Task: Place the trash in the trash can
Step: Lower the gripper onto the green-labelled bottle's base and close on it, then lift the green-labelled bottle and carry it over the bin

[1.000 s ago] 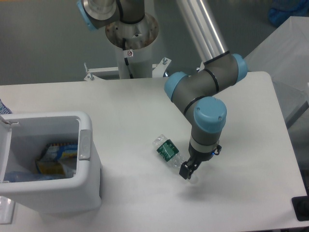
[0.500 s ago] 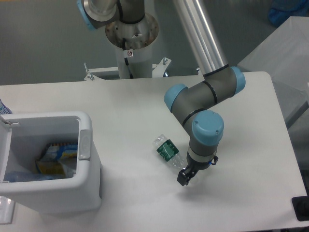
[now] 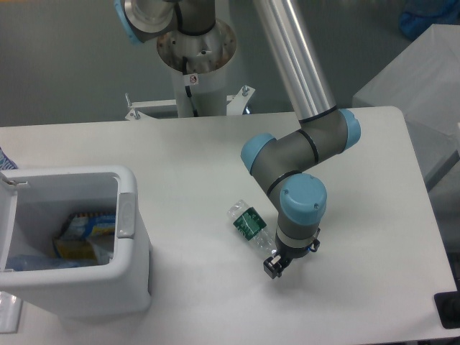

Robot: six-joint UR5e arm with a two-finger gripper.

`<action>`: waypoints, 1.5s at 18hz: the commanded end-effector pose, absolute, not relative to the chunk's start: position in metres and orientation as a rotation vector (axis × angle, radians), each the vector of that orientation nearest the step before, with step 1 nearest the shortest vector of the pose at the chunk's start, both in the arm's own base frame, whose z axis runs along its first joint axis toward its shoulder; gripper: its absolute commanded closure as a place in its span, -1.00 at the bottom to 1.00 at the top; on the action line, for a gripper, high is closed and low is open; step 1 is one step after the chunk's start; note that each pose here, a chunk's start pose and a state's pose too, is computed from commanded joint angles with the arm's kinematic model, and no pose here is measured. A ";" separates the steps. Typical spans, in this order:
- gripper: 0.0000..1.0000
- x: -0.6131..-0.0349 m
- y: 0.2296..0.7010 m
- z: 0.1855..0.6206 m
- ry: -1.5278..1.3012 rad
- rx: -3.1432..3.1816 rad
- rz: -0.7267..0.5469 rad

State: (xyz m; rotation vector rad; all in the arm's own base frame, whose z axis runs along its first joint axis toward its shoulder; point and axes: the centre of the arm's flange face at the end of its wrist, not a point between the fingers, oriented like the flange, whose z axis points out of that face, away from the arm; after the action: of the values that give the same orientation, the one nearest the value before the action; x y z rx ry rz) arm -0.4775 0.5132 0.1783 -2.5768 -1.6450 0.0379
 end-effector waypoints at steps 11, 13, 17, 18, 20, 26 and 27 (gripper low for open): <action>0.21 -0.474 0.512 0.179 -1.643 -2.583 0.035; 0.29 -0.474 0.512 0.179 -1.643 -2.583 0.035; 0.38 -0.473 0.512 0.181 -1.641 -2.583 0.036; 0.38 -0.473 0.513 0.182 -1.639 -2.581 0.038; 0.38 -0.474 0.513 0.196 -1.615 -2.573 0.050; 0.38 -0.476 0.516 0.321 -1.445 -2.419 0.163; 0.38 -0.476 0.518 0.347 -1.405 -2.361 0.191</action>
State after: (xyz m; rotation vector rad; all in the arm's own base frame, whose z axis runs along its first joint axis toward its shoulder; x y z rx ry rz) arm -0.4763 0.5182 0.3467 -2.3614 -1.4048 0.1907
